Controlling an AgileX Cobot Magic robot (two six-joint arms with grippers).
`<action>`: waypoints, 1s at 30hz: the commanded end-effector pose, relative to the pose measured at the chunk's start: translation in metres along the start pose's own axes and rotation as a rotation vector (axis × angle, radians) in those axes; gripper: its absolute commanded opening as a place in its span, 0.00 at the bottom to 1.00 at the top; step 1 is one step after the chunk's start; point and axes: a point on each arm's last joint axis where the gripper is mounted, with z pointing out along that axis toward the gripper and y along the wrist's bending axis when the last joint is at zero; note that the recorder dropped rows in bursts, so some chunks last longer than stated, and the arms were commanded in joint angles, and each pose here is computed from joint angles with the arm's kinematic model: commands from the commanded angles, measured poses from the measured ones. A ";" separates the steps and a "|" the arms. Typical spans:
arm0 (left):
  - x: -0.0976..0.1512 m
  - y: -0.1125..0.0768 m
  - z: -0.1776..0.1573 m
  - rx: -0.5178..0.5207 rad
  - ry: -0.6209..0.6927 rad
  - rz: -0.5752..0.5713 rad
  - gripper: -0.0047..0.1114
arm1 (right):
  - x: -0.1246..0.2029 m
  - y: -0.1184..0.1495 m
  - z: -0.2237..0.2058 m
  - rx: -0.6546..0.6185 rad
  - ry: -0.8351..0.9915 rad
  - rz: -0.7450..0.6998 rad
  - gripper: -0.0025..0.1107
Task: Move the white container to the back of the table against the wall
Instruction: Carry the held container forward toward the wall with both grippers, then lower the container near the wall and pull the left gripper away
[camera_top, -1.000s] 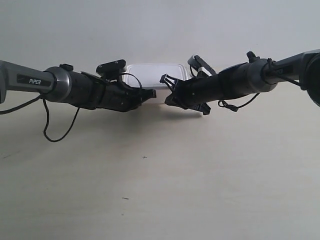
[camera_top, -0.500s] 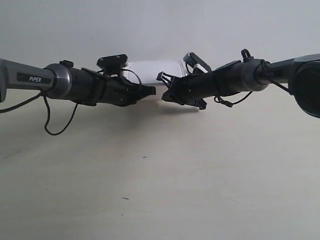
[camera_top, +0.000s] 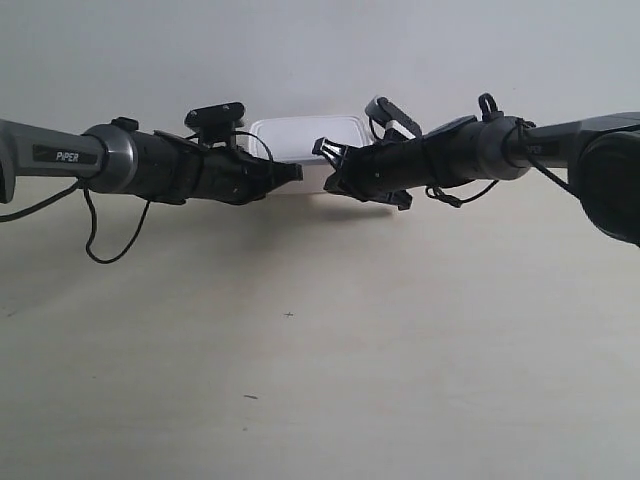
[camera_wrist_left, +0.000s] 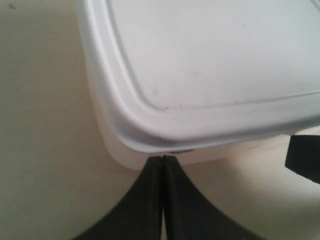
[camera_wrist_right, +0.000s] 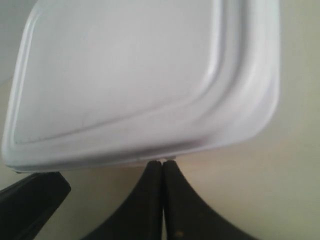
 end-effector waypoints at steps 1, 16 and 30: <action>-0.005 0.003 0.005 0.015 -0.011 -0.001 0.04 | -0.009 0.001 -0.001 0.008 -0.031 -0.033 0.02; -0.009 0.001 0.008 0.035 -0.023 0.060 0.04 | -0.019 -0.003 0.005 0.013 -0.015 -0.169 0.02; -0.026 -0.008 -0.073 0.031 -0.019 0.002 0.04 | -0.023 -0.004 0.006 0.028 -0.023 -0.346 0.02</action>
